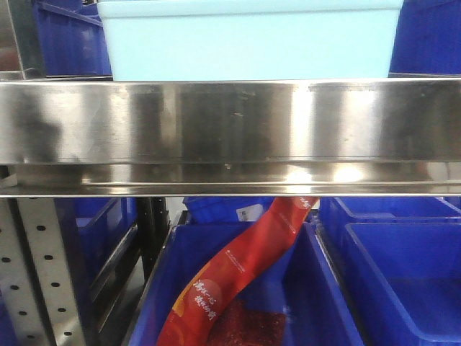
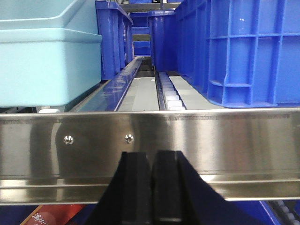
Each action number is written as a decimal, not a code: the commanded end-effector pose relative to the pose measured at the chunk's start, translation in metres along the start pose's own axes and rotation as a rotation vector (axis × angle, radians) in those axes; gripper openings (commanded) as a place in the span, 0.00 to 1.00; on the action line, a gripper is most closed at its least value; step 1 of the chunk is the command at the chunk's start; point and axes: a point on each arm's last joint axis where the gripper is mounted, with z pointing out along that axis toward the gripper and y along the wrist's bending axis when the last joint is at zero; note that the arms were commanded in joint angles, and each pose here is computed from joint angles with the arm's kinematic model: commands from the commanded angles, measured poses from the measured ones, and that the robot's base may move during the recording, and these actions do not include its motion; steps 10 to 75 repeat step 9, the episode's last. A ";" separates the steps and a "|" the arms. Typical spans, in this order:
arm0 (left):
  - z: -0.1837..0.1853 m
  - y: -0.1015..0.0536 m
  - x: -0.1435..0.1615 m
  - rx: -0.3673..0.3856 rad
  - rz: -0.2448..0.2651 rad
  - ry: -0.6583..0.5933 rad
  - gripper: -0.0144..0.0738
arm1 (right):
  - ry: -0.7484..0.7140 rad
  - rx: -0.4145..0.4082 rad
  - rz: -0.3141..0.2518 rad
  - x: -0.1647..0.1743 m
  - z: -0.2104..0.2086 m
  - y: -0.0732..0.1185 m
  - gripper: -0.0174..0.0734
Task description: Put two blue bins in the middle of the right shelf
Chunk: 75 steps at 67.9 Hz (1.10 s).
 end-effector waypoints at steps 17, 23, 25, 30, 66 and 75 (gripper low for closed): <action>0.000 0.000 -0.003 -0.004 -0.007 -0.026 0.04 | -0.024 0.006 -0.012 -0.002 -0.001 0.000 0.01; 0.000 0.000 -0.003 -0.004 -0.007 -0.026 0.04 | -0.024 0.006 -0.012 -0.002 -0.001 0.000 0.01; 0.000 0.000 -0.003 -0.004 -0.007 -0.026 0.04 | -0.024 0.006 -0.012 -0.002 -0.001 0.000 0.01; 0.000 0.000 -0.003 -0.004 -0.007 -0.026 0.04 | -0.024 0.006 -0.012 -0.002 -0.001 0.000 0.01; 0.000 0.000 -0.003 -0.004 -0.007 -0.026 0.04 | -0.024 0.006 -0.012 -0.002 -0.001 0.000 0.01; 0.000 0.000 -0.003 -0.004 -0.007 -0.026 0.04 | -0.024 0.006 -0.012 -0.002 -0.001 0.000 0.01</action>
